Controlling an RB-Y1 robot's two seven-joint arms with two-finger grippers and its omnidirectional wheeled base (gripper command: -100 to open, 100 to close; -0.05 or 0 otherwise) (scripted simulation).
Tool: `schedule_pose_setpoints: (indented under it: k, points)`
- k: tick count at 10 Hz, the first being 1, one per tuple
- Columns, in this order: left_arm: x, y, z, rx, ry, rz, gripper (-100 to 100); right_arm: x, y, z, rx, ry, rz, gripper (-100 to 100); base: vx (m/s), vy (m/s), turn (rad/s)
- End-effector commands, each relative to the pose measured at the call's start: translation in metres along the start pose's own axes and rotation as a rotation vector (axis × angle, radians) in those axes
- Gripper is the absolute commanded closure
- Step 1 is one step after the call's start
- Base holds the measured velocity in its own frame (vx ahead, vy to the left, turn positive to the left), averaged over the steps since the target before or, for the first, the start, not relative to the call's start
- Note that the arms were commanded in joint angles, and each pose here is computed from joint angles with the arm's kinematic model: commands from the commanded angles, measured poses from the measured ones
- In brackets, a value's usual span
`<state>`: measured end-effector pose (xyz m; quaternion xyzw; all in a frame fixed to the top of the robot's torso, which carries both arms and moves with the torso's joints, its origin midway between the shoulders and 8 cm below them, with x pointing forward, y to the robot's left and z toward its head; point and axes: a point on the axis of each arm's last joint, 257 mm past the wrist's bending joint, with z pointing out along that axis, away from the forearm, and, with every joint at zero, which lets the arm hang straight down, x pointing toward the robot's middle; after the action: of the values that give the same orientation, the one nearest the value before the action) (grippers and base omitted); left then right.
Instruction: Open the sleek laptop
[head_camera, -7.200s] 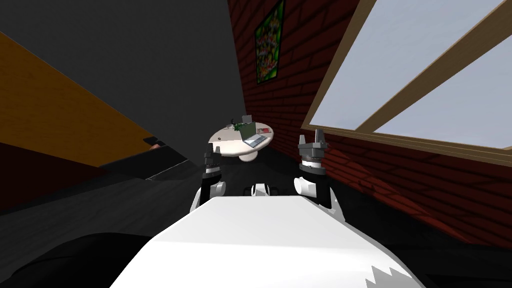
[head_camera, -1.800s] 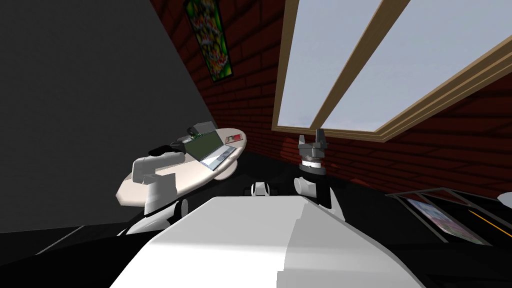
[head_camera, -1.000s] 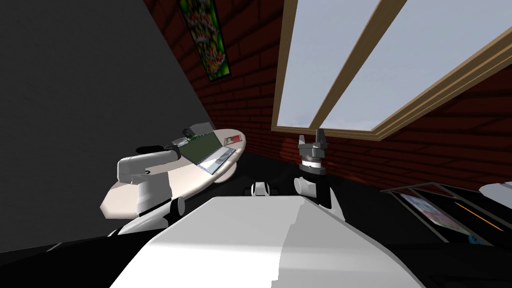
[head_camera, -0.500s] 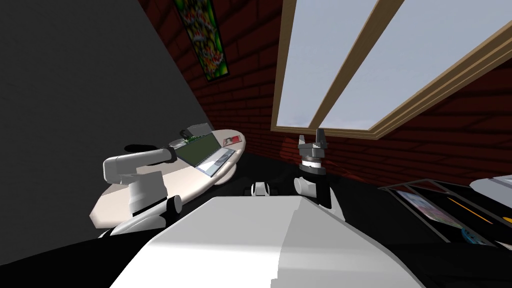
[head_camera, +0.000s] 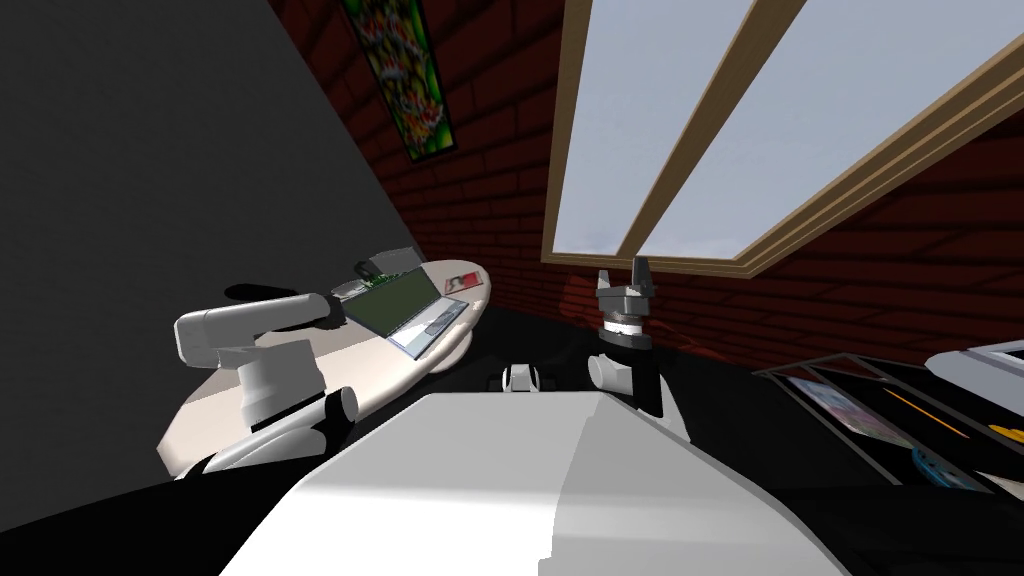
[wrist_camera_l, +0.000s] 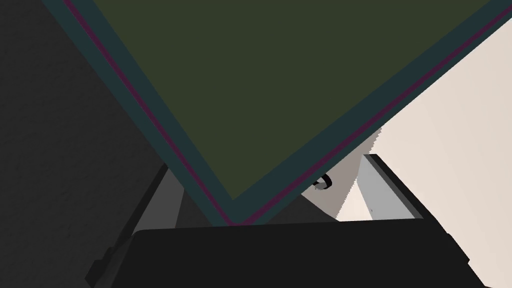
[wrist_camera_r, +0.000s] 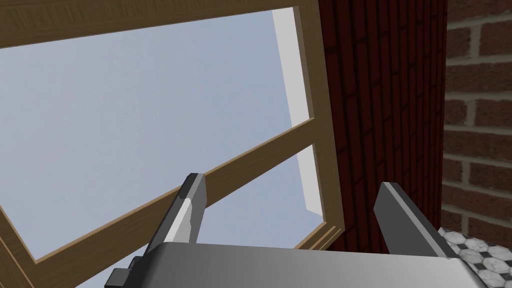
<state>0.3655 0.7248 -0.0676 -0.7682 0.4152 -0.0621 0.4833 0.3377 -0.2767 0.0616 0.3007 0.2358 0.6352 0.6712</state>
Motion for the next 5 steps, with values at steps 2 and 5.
schedule_pose_setpoints:
  k: [2, 5]
  points:
    - [0.002, 0.002, 0.005, 0.001, 0.000, 0.001, 100, 0.000, 0.000, 0.000, 0.000, 0.000, 0.000, 0, 0.011, 0.017, -0.001]
    - [0.002, -0.003, 0.016, 0.054, -0.030, 0.009, 100, 0.000, 0.000, 0.000, 0.000, 0.000, 0.000, 0, -0.006, -0.055, 0.054]
